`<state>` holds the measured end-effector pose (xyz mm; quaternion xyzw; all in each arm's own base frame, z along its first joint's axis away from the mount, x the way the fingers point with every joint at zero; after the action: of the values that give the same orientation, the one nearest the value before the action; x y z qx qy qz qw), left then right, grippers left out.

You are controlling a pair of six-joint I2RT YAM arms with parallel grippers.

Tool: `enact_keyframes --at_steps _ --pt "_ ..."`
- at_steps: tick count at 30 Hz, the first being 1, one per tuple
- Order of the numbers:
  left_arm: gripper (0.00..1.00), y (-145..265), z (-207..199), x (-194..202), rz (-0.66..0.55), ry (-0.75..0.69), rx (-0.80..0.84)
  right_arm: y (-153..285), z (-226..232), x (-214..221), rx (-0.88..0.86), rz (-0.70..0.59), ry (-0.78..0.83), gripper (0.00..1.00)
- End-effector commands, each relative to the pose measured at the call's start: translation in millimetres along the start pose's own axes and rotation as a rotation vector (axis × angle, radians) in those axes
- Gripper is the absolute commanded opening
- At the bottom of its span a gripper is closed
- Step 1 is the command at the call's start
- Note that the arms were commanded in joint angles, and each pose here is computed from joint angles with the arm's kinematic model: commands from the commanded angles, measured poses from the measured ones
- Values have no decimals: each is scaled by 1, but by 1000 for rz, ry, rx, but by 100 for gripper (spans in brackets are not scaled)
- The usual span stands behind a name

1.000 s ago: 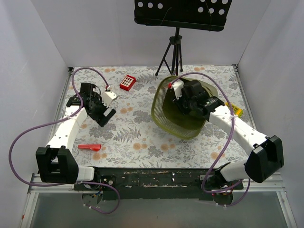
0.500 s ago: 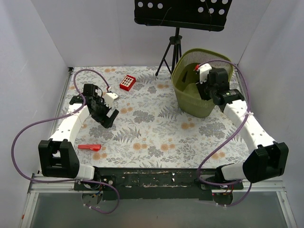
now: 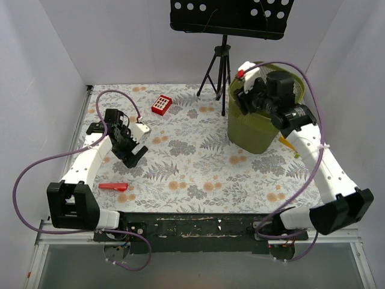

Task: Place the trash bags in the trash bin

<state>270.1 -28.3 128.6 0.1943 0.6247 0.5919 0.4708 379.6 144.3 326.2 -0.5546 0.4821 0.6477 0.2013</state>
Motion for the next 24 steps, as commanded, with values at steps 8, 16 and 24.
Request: enact_keyframes --at_steps 8,16,24 --pt "98 15 -16 82 342 -206 2 -26 158 52 -414 -11 360 51" --pt "93 -12 -3 82 306 -349 -33 -62 85 68 -178 60 217 43" --pt "73 -25 -9 84 316 -426 117 -50 54 93 -106 112 197 42"
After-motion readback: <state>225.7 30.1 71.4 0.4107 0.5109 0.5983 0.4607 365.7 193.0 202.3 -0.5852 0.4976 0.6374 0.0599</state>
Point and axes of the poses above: each gripper's point midway between its finger pads, its own y axis back along the fingers, its own z axis along the line the jaws close on, x = y × z, the point moved 1 cm from there along y, back along the fingers, and after that the axes turned 11 degrees about -y, right-handed, at the moved point
